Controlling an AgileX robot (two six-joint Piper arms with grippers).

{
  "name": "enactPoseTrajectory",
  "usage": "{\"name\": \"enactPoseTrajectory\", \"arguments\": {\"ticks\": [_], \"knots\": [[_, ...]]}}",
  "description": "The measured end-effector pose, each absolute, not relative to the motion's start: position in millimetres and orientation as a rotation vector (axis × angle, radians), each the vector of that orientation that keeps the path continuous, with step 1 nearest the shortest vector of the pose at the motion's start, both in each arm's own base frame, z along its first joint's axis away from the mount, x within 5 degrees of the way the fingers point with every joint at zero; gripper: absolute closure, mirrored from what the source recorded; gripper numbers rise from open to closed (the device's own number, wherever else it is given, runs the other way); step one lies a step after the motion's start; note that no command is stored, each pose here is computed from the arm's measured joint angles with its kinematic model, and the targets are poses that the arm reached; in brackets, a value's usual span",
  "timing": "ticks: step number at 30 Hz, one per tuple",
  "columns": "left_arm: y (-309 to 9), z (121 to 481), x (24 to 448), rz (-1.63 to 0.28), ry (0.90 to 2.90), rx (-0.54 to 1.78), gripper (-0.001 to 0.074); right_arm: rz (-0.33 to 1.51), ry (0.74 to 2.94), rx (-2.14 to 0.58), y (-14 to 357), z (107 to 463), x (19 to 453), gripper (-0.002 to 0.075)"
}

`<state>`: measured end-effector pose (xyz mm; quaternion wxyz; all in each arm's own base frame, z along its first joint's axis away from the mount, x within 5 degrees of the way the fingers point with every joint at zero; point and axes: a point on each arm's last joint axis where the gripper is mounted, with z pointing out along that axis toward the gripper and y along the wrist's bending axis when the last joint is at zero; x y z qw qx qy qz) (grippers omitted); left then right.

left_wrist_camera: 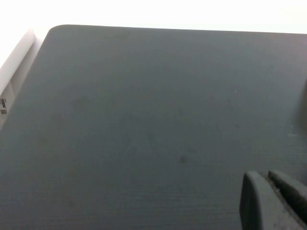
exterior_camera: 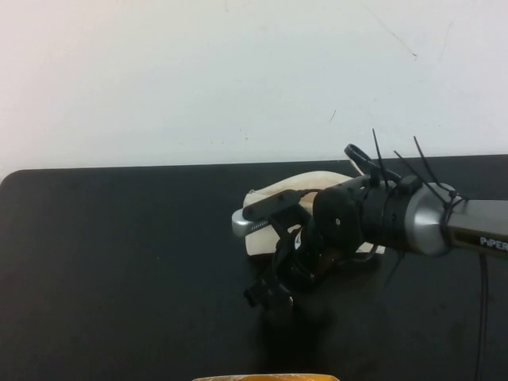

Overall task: Put eraser into pencil case
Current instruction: Pick up the eraser from the table, then place the eraser on the pencil case

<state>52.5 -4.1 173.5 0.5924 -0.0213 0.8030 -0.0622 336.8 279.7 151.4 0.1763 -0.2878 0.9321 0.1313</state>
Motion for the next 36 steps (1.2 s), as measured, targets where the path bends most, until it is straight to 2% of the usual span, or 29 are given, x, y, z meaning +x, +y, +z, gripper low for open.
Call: {"name": "enactPoseTrajectory", "arguments": {"ticks": [3,10,15,21,23,26,31,36], "knots": [[-4.1,173.5,52.5,-0.145,1.867,-0.049,0.0738,0.361,2.65,-0.821,280.2,144.1,337.8,0.036],[-4.1,173.5,52.5,-0.145,1.867,-0.049,0.0738,0.363,2.646,-0.824,282.2,144.4,340.2,0.0522],[-4.1,173.5,52.5,-0.145,1.867,-0.049,0.0738,0.386,2.667,-0.917,287.3,163.4,339.9,0.0517],[-4.1,173.5,52.5,-0.145,1.867,-0.049,0.0738,0.452,2.48,-1.039,292.9,244.3,340.2,0.0525],[-4.1,173.5,52.5,-0.145,1.867,-0.049,0.0738,0.409,2.396,-1.062,288.4,275.1,339.4,0.0525],[-4.1,173.5,52.5,-0.145,1.867,-0.049,0.0738,0.244,2.282,-1.102,276.0,305.4,340.4,0.0525],[-4.1,173.5,52.5,-0.145,1.867,-0.049,0.0738,0.007,2.255,-1.082,256.6,308.0,354.6,0.0525],[-4.1,173.5,52.5,-0.145,1.867,-0.049,0.0738,-0.01,2.361,-0.933,248.4,280.3,375.9,0.0526]]}}
